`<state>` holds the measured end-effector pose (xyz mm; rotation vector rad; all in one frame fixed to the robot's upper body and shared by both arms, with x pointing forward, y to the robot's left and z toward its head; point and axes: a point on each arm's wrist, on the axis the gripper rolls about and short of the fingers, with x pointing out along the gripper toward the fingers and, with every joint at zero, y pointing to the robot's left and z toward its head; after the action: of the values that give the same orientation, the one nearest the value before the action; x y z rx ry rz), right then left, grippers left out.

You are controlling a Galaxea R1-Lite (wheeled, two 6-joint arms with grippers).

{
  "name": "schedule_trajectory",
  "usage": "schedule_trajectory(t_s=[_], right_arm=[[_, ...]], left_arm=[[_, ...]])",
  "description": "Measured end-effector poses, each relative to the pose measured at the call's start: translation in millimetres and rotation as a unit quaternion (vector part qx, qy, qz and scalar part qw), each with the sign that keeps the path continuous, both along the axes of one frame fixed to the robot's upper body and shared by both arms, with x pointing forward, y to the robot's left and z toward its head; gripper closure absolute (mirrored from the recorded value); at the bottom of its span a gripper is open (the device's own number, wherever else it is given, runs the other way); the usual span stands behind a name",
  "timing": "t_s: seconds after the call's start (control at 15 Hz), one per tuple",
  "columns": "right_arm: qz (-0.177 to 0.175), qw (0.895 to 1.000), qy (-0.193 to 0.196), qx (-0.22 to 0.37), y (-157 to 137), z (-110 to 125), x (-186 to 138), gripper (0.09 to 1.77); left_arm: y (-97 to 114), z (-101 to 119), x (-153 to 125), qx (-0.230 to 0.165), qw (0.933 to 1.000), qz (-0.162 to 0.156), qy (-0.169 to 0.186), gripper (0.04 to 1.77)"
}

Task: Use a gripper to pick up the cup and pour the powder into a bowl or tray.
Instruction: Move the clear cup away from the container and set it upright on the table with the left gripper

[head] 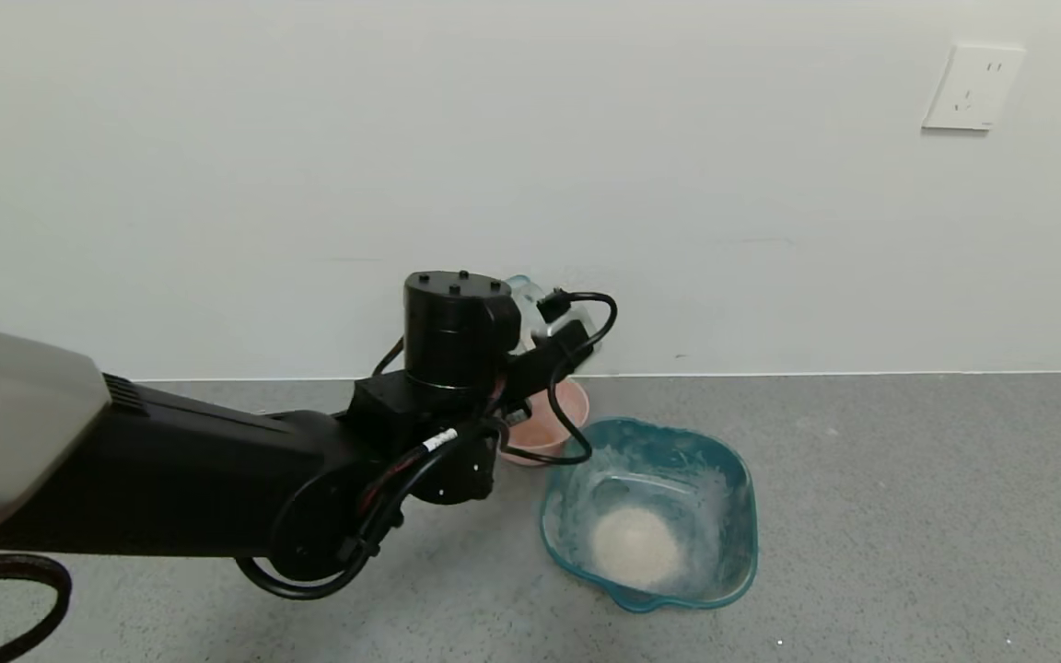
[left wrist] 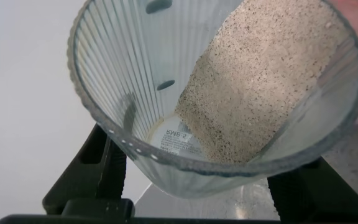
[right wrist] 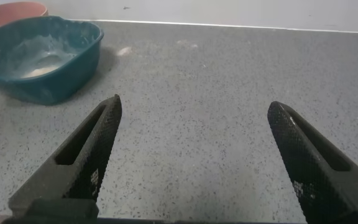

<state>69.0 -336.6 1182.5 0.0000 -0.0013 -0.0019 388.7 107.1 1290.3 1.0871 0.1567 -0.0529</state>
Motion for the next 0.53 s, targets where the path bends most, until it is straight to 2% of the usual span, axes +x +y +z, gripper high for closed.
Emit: schedule_trajectory(t_s=[0.2, 0.53], right_arm=[[0.0, 1.0, 0.0, 0.0, 0, 0, 0, 0.15], [0.0, 1.0, 0.0, 0.0, 0, 0, 0, 0.15]], left_arm=[[22, 1, 0, -0.024, 0.9996, 0.016, -0.003, 0.54], [64, -6, -1, -0.063, 0.9978, -0.008, 0.019, 0.54]])
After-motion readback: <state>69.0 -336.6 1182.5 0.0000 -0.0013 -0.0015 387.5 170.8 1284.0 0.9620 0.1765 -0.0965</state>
